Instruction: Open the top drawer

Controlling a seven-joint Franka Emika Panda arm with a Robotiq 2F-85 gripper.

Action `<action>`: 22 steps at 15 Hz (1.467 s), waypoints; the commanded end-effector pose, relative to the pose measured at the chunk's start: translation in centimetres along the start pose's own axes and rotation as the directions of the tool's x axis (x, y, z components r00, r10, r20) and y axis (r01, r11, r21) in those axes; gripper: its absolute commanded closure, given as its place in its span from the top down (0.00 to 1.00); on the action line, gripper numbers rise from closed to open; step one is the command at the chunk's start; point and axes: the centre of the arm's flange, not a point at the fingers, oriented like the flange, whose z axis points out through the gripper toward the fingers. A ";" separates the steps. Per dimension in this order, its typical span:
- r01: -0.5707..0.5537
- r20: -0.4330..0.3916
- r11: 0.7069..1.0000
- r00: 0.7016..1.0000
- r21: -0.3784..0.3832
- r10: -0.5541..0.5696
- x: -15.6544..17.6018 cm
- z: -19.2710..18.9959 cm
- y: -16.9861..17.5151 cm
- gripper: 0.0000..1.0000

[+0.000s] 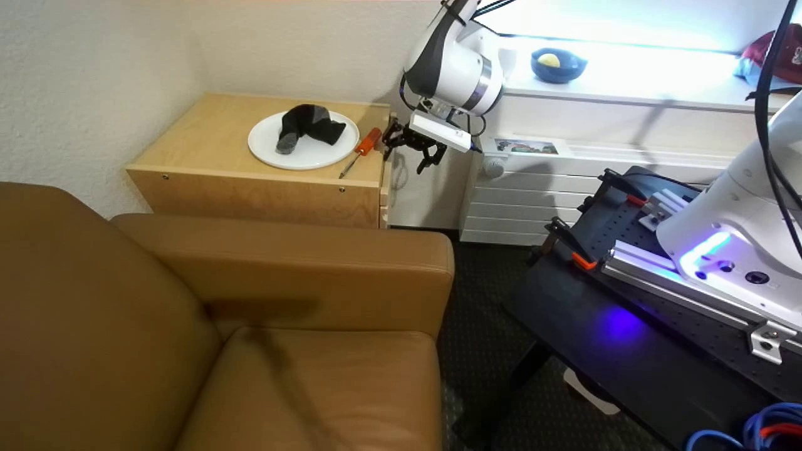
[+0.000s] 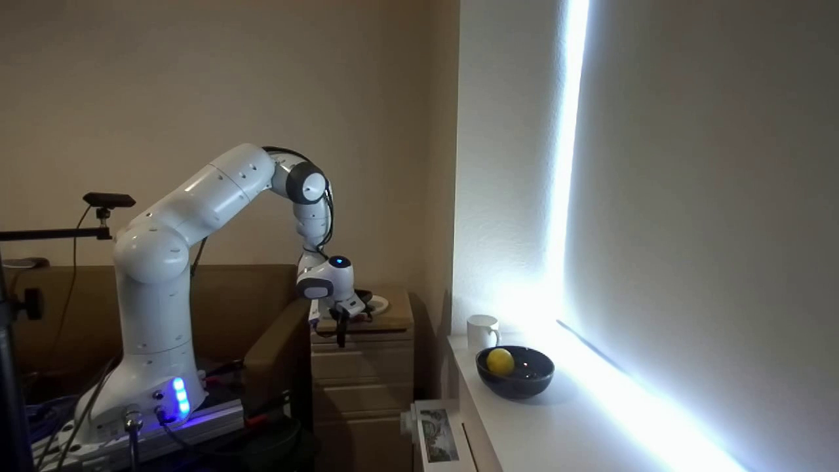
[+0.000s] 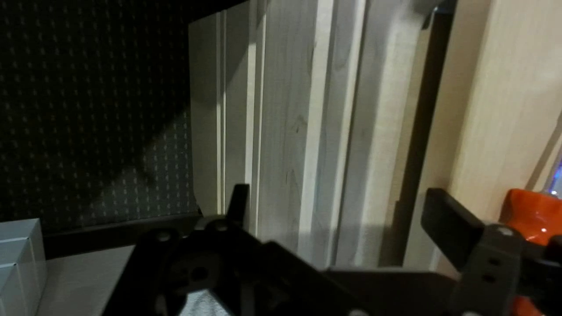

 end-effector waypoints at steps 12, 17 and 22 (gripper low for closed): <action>-0.071 -0.012 0.997 0.997 0.036 0.071 1.6 2.4 1.9 1.00; -0.014 -0.058 0.997 0.998 0.072 0.018 2.8 3.9 2.8 1.00; 0.076 -0.100 0.992 0.993 0.104 -0.065 3.3 4.6 3.2 1.00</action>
